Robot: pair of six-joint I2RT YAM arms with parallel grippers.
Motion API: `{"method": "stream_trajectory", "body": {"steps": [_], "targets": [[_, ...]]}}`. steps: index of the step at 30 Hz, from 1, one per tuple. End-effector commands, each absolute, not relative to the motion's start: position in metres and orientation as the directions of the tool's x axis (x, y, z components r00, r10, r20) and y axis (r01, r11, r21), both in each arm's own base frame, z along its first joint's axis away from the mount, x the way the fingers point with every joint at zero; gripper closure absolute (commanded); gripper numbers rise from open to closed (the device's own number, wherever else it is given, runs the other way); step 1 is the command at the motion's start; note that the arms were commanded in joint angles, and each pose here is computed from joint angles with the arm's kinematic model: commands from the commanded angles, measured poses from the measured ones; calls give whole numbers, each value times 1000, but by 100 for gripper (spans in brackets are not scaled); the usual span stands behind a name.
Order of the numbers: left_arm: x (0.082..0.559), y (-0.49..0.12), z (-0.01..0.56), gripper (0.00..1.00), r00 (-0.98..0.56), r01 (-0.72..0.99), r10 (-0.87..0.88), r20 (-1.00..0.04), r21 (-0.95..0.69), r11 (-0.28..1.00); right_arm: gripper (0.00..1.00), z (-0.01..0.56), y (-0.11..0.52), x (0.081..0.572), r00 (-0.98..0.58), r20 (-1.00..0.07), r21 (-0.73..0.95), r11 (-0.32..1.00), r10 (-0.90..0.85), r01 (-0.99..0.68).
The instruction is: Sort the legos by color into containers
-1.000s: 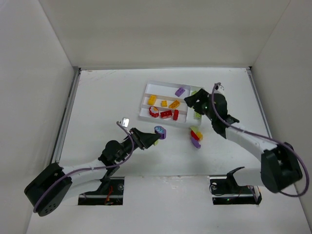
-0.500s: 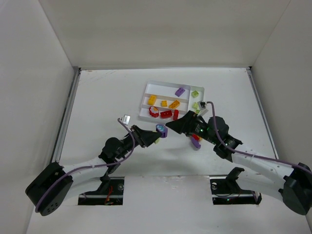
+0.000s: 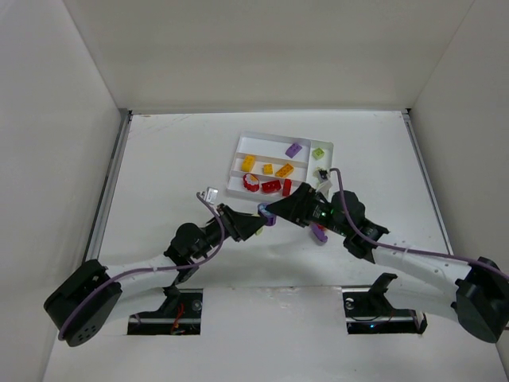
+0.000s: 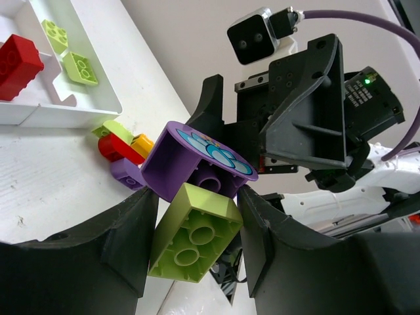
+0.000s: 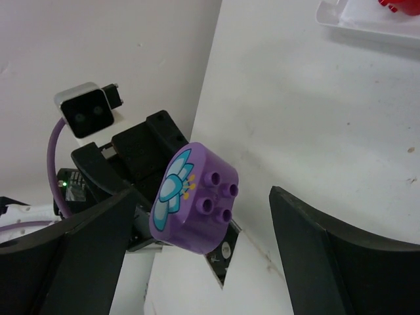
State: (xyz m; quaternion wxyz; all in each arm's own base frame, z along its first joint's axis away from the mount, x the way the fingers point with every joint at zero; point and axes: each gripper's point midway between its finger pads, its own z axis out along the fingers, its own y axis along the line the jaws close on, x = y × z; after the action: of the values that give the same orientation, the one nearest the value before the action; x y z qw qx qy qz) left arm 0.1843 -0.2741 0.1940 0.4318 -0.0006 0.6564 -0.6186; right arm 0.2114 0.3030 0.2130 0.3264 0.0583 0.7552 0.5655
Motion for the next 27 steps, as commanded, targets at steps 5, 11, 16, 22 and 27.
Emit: {"method": "stream_trajectory", "body": {"steps": [5, 11, 16, 22, 27], "targets": [[187, -282, 223, 73, -554, 624, -558, -618, -752, 213, 26, 238, 318, 205, -815, -357, 933, 224, 457, -283], [187, -285, 223, 73, -545, 636, -550, -633, -740, 221, 34, 232, 323, 207, -830, -330, 942, 216, 450, -258], [186, -286, 223, 73, -541, 642, -548, -638, -734, 221, 50, 230, 319, 211, -822, -316, 946, 218, 473, -238], [186, -285, 219, 68, -542, 638, -542, -642, -734, 231, 64, 236, 311, 216, -801, -319, 947, 201, 507, -250], [187, -284, 221, 53, -533, 635, -557, -637, -736, 235, 64, 239, 308, 221, -788, -316, 948, 198, 528, -248]]}}
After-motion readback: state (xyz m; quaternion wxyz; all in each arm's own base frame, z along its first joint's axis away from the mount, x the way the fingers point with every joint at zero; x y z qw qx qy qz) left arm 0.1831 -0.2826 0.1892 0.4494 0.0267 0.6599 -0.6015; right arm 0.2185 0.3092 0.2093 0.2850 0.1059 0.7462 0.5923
